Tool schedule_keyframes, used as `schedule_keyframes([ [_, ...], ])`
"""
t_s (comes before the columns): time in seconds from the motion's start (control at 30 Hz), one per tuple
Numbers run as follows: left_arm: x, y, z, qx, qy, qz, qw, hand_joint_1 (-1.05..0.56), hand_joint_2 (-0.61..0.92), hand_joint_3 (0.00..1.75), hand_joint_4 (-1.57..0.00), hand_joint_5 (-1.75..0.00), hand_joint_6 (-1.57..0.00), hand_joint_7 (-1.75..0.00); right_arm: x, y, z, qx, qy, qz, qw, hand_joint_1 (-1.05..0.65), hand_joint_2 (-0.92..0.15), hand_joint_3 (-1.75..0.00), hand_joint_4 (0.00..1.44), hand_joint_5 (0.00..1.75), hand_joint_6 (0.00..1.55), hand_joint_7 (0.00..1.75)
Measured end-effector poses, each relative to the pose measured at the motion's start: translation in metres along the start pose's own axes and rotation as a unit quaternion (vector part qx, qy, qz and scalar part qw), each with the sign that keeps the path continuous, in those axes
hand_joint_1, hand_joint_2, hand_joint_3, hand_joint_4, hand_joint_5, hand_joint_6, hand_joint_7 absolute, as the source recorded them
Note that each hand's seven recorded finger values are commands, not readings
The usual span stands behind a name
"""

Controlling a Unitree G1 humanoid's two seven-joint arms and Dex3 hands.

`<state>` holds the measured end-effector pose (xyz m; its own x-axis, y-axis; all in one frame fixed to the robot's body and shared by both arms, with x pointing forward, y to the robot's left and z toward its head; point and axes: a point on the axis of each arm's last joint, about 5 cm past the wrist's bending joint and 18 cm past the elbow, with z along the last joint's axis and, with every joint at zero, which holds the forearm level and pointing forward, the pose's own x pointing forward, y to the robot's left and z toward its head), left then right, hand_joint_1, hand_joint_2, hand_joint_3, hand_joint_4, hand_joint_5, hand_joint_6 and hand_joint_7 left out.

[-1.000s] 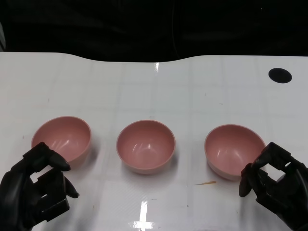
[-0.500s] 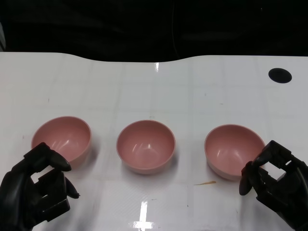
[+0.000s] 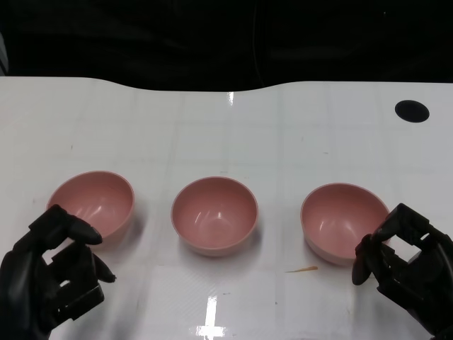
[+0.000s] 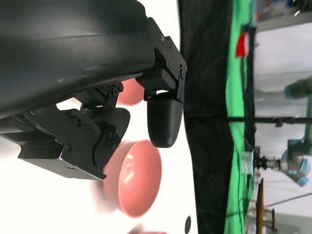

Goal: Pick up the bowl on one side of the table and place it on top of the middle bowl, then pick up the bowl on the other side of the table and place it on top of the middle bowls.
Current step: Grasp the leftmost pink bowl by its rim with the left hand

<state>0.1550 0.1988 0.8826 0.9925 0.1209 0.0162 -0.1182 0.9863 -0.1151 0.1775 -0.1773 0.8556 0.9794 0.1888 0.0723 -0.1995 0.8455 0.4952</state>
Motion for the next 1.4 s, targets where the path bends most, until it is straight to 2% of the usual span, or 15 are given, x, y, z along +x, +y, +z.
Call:
schedule_keyframes([
  [0.07,0.000,-0.005,0.003,0.029,-0.009,0.010,0.999,0.00,0.69,0.89,-0.48,-1.40,-0.57,-1.14,0.000,0.000,0.000,0.000,0.000,-0.001,1.000,-0.07,-0.67,-0.86,0.80,1.74,0.77,1.42],
  [0.13,0.000,-0.010,0.008,0.066,-0.022,0.012,0.998,-0.04,0.83,0.57,-0.50,-1.18,-0.64,-0.83,0.000,0.001,0.002,0.000,0.000,-0.002,1.000,-0.08,-0.66,-0.85,0.80,1.74,0.77,1.43],
  [0.2,0.000,-0.013,0.013,0.094,-0.036,0.010,0.995,-0.05,0.88,0.45,-0.51,-1.12,-0.67,-0.72,0.001,0.001,0.002,0.001,0.002,-0.005,1.000,-0.08,-0.66,-0.85,0.80,1.74,0.77,1.43],
  [0.23,0.000,-0.013,0.015,0.109,-0.042,0.010,0.993,-0.13,0.90,0.32,-0.51,-0.97,-0.67,-0.57,0.000,0.001,0.002,0.001,0.003,-0.007,1.000,-0.08,-0.67,-0.85,0.80,1.74,0.77,1.43],
  [0.33,0.000,-0.014,0.024,0.169,-0.065,0.007,0.983,-0.25,0.92,0.21,-0.52,-0.78,-0.69,-0.38,0.000,0.001,0.003,0.001,0.005,-0.009,1.000,-0.09,-0.67,-0.85,0.79,1.74,0.76,1.45],
  [0.47,0.000,-0.016,0.040,0.246,-0.087,0.007,0.965,-0.43,0.92,0.16,-0.52,-0.56,-0.72,-0.19,0.000,0.003,0.007,-0.001,0.004,-0.009,1.000,-0.09,-0.66,-0.84,0.79,1.75,0.75,1.46],
  [0.57,0.001,-0.016,0.049,0.306,-0.098,0.008,0.947,-0.50,0.92,0.15,-0.54,-0.44,-0.75,-0.12,0.001,0.004,0.009,-0.001,0.006,-0.010,1.000,-0.08,-0.66,-0.85,0.79,1.75,0.75,1.47],
  [0.67,0.005,-0.013,0.060,0.390,-0.118,0.005,0.913,-0.57,0.92,0.11,-0.60,-0.28,-0.77,-0.05,0.002,0.005,0.011,0.000,0.003,-0.008,1.000,-0.08,-0.67,-0.85,0.79,1.74,0.75,1.47],
  [0.87,0.017,-0.011,0.070,0.506,-0.148,-0.010,0.850,-0.69,0.92,0.05,-0.65,-0.19,-0.79,-0.03,0.002,0.007,0.014,0.000,0.003,-0.007,1.000,-0.09,-0.68,-0.81,0.80,1.72,0.76,1.44],
  [1.1,0.030,-0.009,0.068,0.616,-0.140,-0.038,0.774,-0.76,0.92,0.06,-0.60,-0.09,-0.72,0.00,0.001,0.009,0.017,0.000,0.006,-0.009,1.000,-0.09,-0.71,-0.78,0.80,1.72,0.76,1.43],
  [1.27,0.041,-0.009,0.053,0.640,-0.129,-0.053,0.755,-0.83,0.92,0.09,-0.60,-0.07,-0.70,0.00,0.001,0.010,0.018,0.005,0.006,-0.006,1.000,-0.08,-0.71,-0.77,0.80,1.71,0.77,1.41],
  [1.4,0.049,-0.010,0.042,0.648,-0.108,-0.066,0.751,-0.86,0.92,0.12,-0.61,-0.05,-0.68,0.00,0.001,0.009,0.018,0.006,0.006,-0.005,1.000,-0.09,-0.70,-0.76,0.80,1.71,0.78,1.40],
])
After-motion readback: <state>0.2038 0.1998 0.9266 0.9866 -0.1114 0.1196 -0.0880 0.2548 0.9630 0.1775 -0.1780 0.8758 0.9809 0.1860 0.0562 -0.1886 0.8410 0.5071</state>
